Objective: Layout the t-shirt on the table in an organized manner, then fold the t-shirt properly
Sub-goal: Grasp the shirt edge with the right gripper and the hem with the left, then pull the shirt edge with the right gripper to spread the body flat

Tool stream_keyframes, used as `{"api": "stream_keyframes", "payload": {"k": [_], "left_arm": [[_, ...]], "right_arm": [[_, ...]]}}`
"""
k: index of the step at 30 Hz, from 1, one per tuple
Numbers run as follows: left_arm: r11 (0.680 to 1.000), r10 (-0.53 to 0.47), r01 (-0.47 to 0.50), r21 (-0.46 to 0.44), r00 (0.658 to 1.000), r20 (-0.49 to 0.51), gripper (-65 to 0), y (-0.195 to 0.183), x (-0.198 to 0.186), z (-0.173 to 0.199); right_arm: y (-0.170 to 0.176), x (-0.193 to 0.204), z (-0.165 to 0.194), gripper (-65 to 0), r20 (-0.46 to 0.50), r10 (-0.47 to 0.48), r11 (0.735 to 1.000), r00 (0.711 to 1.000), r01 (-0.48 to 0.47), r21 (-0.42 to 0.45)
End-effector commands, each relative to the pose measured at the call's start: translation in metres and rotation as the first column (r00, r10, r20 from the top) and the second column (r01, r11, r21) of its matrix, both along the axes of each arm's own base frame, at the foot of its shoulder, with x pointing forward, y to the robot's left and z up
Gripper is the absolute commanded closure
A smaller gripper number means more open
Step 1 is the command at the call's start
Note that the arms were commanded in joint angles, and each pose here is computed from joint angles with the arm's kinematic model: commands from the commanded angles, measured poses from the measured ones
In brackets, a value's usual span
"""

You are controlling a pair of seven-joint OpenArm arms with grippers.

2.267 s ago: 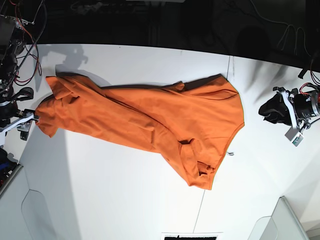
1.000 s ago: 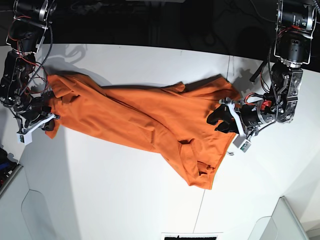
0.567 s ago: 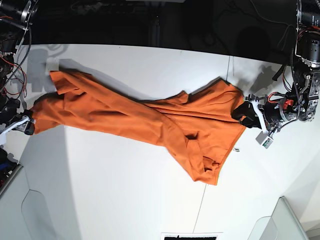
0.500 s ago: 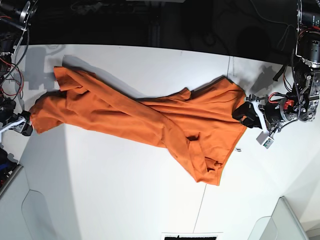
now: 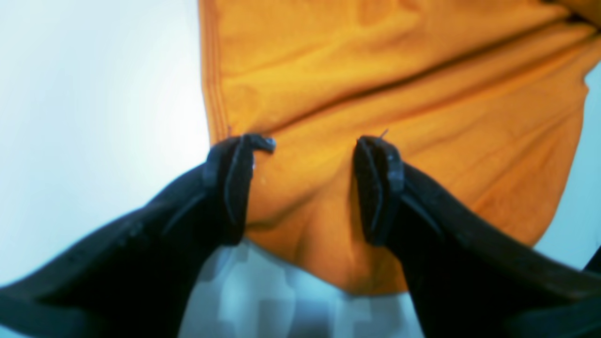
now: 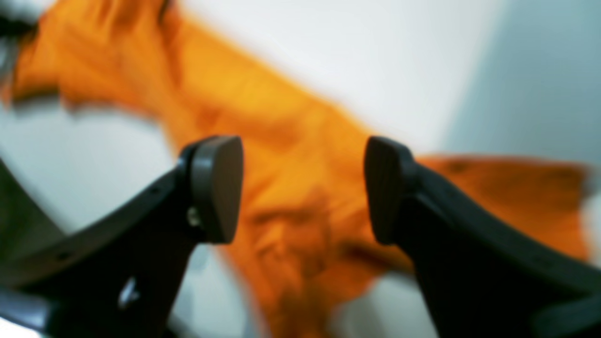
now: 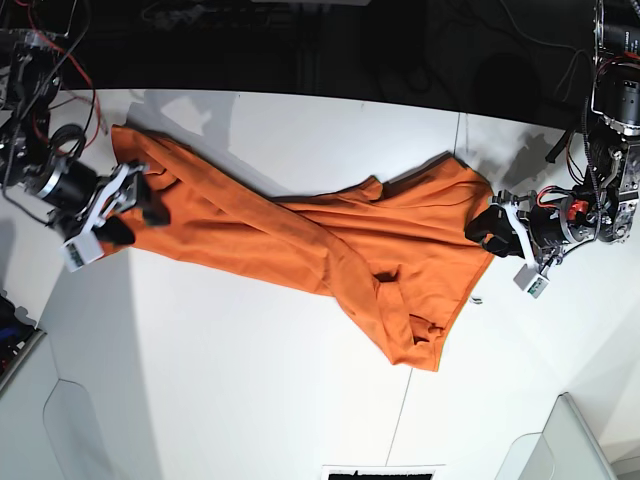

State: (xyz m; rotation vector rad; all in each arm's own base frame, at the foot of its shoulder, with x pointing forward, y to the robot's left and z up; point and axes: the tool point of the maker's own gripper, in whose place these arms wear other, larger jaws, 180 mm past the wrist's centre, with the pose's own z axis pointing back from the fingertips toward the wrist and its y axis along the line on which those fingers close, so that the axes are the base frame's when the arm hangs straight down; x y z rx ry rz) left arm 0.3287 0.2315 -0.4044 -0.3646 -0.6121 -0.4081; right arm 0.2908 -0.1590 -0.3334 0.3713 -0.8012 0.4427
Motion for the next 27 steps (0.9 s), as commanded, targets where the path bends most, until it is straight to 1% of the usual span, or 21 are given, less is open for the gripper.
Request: {"api": "stream_keyframes", "payload": {"k": [1, 3, 5, 8, 11, 14, 16, 18, 20, 21, 24, 27], "left_arm": [[0.999, 0.003, -0.003, 0.035, 1.0, 0.01, -37.8, 0.011, 0.005, 0.007], [0.999, 0.003, -0.004, 0.033, 1.0, 0.01, -37.8, 0.011, 0.005, 0.007], [1.0, 0.004, -0.004, 0.031, 1.0, 0.011, -37.8, 0.011, 0.005, 0.007], [1.0, 0.005, -0.005, 0.027, 1.0, 0.012, -37.8, 0.01, 0.005, 0.008], [1.0, 0.006, -0.006, 0.025, 1.0, 0.012, -37.8, 0.01, 0.005, 0.008], [1.0, 0.005, -0.006, 0.025, 1.0, 0.011, -37.8, 0.01, 0.005, 0.008], [1.0, 0.005, -0.006, 0.025, 1.0, 0.011, -37.8, 0.01, 0.005, 0.008], [1.0, 0.006, -0.006, 0.025, 1.0, 0.011, -37.8, 0.01, 0.005, 0.008], [1.0, 0.006, -0.006, 0.025, 1.0, 0.011, -37.8, 0.01, 0.005, 0.008], [1.0, 0.006, -0.006, 0.025, 1.0, 0.011, -37.8, 0.01, 0.005, 0.008], [1.0, 0.005, -0.006, 0.025, 1.0, 0.011, -37.8, 0.01, 0.005, 0.008], [1.0, 0.006, -0.006, 0.025, 1.0, 0.011, -37.8, 0.01, 0.005, 0.008]], "right_arm": [[0.007, 0.0, 0.012, -39.9, 0.054, 0.034, 0.999, 0.998, -0.033, -0.017], [0.02, -0.018, 0.003, -39.9, 0.044, 0.09, 0.993, 0.995, -0.086, -0.083], [0.029, -0.035, -0.004, -39.9, 0.031, 0.141, 0.982, 0.989, -0.136, -0.129], [0.034, -0.057, -0.011, -39.9, 0.017, 0.218, 0.953, 0.976, -0.209, -0.221], [0.028, -0.064, -0.014, -39.9, 0.028, 0.27, 0.901, 0.962, -0.242, -0.36], [0.018, -0.067, -0.021, -39.9, 0.013, 0.31, 0.836, 0.951, -0.266, -0.48], [0.013, -0.068, -0.026, -39.9, 0.0, 0.323, 0.795, 0.947, -0.271, -0.542], [0.015, -0.072, -0.031, -39.9, -0.008, 0.35, 0.76, 0.937, -0.289, -0.582], [0.019, -0.078, -0.038, -39.9, -0.024, 0.373, 0.733, 0.927, -0.311, -0.605], [0.019, -0.078, -0.041, -39.9, -0.022, 0.372, 0.723, 0.928, -0.304, -0.621], [0.012, -0.071, -0.045, -39.9, 0.016, 0.337, 0.704, 0.941, -0.241, -0.668], [0.005, -0.073, -0.053, -39.9, -0.005, 0.321, 0.695, 0.947, -0.239, -0.678]]}}
